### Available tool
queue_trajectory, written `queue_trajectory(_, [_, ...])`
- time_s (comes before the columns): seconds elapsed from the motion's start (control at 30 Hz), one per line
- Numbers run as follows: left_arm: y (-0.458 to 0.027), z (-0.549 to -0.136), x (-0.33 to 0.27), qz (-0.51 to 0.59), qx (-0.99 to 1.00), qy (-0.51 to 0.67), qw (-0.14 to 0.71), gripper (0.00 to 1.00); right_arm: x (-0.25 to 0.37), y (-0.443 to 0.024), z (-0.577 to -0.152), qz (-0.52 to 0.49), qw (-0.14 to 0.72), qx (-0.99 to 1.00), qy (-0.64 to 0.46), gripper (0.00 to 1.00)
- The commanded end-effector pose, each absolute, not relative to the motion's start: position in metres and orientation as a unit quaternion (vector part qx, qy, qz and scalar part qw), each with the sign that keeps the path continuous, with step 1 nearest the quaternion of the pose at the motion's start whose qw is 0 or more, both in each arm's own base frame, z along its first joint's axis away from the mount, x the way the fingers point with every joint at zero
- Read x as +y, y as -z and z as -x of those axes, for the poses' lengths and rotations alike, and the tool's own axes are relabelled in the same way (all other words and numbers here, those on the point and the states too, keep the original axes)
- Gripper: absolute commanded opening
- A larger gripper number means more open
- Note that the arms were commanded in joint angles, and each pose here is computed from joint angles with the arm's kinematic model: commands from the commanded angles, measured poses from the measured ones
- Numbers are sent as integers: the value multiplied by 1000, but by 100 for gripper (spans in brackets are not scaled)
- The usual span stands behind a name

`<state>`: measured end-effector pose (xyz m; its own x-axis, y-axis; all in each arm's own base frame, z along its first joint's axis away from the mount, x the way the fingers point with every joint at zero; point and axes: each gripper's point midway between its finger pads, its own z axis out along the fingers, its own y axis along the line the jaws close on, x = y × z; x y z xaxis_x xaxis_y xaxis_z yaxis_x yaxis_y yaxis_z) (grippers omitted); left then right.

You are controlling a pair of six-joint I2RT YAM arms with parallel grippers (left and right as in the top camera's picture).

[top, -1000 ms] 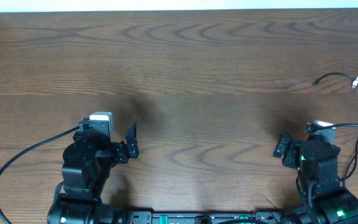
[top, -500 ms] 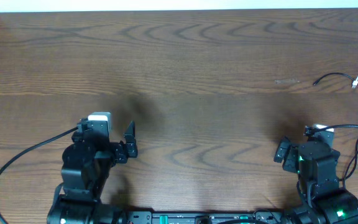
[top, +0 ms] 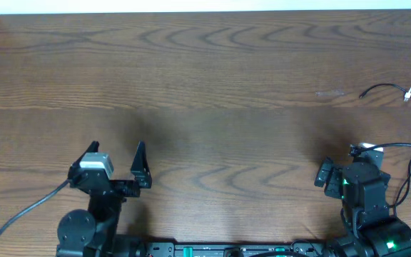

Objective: Untangle cables

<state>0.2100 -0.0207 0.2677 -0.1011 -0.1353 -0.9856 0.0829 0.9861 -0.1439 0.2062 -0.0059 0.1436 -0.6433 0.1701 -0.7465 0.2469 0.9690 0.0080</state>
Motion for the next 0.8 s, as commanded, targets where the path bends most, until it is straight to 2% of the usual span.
queue_trajectory(0.0, [-259,-206,-15,31,724,77,685,98,-8,-143,-206,-114,407,905,53,99])
queue_trajectory(0.77, [-210,-242,-5,50,674,64,735,98,-8,-143,-206,-114,407,905,53,99])
